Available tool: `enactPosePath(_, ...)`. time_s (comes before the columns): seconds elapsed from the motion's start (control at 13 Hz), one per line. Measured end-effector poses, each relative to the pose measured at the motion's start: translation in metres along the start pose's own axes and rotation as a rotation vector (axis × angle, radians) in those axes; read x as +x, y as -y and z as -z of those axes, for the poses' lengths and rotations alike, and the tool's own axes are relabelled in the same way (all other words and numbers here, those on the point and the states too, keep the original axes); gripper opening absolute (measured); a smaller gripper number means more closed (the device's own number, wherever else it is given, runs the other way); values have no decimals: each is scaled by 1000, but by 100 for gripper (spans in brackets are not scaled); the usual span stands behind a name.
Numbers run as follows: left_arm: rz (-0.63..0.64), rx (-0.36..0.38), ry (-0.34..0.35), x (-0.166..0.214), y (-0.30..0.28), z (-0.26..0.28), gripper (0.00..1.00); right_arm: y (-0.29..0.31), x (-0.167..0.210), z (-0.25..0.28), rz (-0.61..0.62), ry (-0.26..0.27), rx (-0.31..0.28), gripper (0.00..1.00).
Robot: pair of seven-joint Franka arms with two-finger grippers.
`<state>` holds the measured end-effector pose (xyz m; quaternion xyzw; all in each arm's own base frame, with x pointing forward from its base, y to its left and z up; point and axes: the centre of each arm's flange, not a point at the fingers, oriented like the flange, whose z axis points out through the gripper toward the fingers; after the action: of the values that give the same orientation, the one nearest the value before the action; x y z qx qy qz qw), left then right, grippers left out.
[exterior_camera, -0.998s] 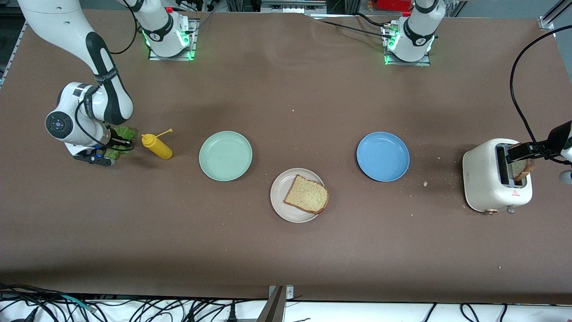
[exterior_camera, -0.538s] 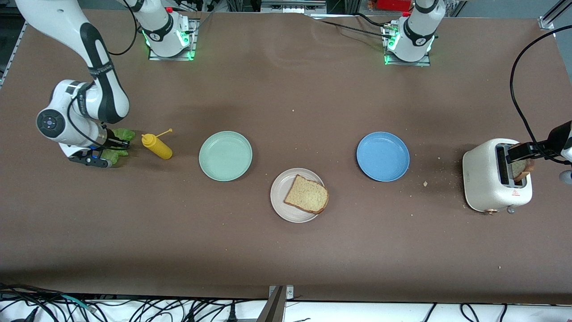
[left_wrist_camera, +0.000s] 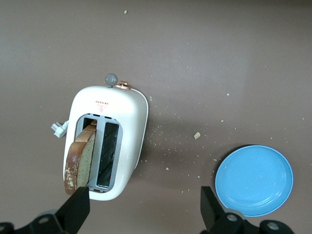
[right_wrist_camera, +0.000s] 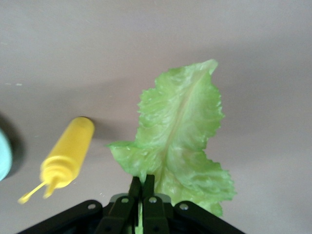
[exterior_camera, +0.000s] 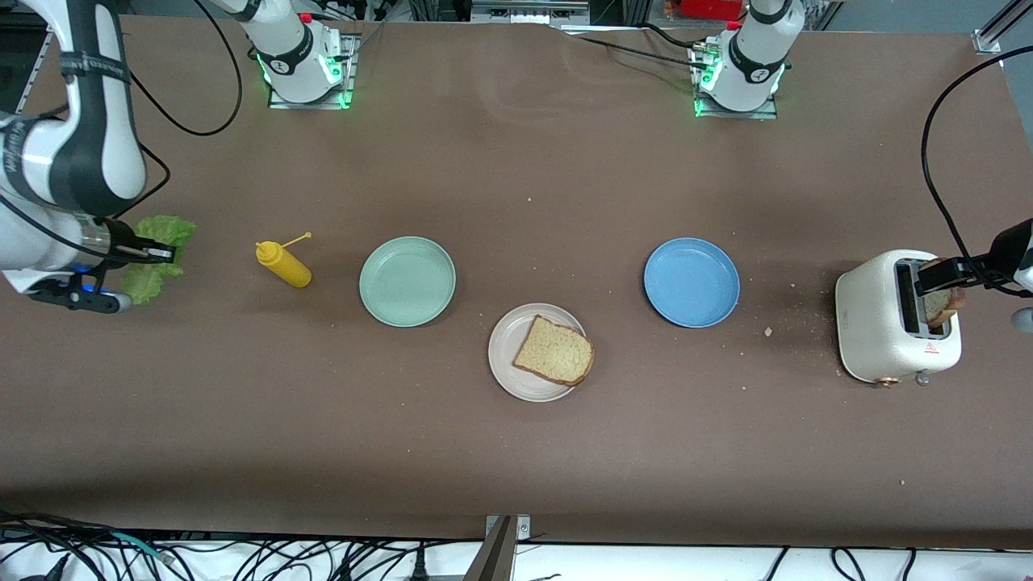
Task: Make sandwich in beige plate with both arms
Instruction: 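Lift the lettuce leaf with the right gripper, then carry the lettuce leaf over the toast on the beige plate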
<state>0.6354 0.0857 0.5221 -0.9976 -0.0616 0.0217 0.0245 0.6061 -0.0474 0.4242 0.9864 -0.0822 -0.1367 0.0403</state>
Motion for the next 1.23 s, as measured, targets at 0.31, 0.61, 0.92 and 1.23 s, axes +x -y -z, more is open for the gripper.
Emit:
enactPosePath(0.31, 1, 0, -1, 0, 0, 0, 100, 62, -8, 44, -68, -35, 119, 4)
enactPosePath(0.61, 3, 1, -4, 0, 2, 1, 100, 168, -23, 55, -260, -34, 230, 4)
enactPosePath(0.92, 26, 1, -2, 0, 16, 0, 100, 281, -36, 37, -469, -77, 322, 4)
enactPosePath(1.23, 57, 4, 1, 1, 36, -6, 100, 361, -34, 14, -719, -52, 515, 4)
